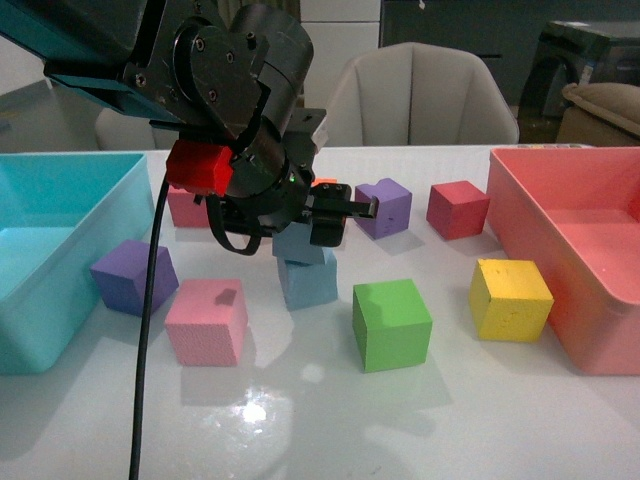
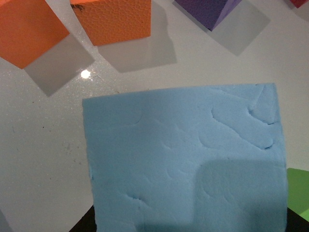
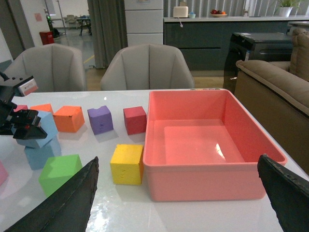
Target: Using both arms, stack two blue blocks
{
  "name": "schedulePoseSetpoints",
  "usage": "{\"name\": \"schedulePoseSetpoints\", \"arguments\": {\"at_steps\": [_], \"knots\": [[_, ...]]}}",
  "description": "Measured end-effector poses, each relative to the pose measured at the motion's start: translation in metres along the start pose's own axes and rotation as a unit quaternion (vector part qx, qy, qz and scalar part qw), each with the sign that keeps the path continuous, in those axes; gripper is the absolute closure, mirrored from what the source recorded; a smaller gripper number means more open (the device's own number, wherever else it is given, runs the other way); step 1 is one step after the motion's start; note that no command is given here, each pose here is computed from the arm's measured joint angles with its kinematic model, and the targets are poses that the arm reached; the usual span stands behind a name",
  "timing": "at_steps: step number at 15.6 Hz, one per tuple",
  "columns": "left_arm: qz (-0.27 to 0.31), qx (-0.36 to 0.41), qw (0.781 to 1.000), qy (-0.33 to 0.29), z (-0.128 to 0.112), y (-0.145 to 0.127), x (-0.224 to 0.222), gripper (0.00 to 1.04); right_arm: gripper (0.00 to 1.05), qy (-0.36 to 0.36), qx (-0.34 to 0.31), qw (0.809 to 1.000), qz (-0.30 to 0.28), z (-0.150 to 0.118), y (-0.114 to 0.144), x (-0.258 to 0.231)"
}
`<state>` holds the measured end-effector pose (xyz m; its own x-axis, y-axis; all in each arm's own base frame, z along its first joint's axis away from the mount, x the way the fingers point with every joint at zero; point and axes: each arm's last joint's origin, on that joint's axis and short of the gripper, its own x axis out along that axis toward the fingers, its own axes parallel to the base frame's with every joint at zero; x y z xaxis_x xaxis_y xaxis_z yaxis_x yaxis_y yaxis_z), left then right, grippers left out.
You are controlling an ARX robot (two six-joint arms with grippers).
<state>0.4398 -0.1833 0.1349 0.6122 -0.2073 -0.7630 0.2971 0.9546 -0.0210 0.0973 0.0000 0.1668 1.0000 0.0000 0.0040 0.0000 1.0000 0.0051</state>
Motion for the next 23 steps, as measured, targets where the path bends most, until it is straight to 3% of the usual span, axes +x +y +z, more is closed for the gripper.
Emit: {"name": "schedulePoseSetpoints", "arguments": {"at_steps": [4,9,14,18,21,23], "knots": [[0.007,-0.006,1.0,0.005,-0.004,0.001,0.005,0.56,0.06,0.0,0.0,1.0,0.0,0.0,0.0,0.0],[0.004,-0.009,1.0,0.001,-0.003,0.001,0.007,0.05,0.06,0.0,0.0,1.0,0.0,0.0,0.0,0.0],[0.0,-0.008,0.998,-0.056,0.015,-0.001,-0.02,0.07,0.06,0.0,0.0,1.0,0.0,0.0,0.0,0.0],[-0.025,0.013,0.979,-0.201,0.039,-0.014,-0.12,0.07,0.06,0.0,0.0,1.0,0.0,0.0,0.0,0.0],[-0.037,0.028,0.965,-0.257,0.02,-0.016,-0.166,0.07,0.06,0.0,0.0,1.0,0.0,0.0,0.0,0.0],[0.004,0.047,0.951,-0.306,-0.004,-0.003,-0.2,0.07,0.06,0.0,0.0,1.0,0.0,0.0,0.0,0.0]]}}
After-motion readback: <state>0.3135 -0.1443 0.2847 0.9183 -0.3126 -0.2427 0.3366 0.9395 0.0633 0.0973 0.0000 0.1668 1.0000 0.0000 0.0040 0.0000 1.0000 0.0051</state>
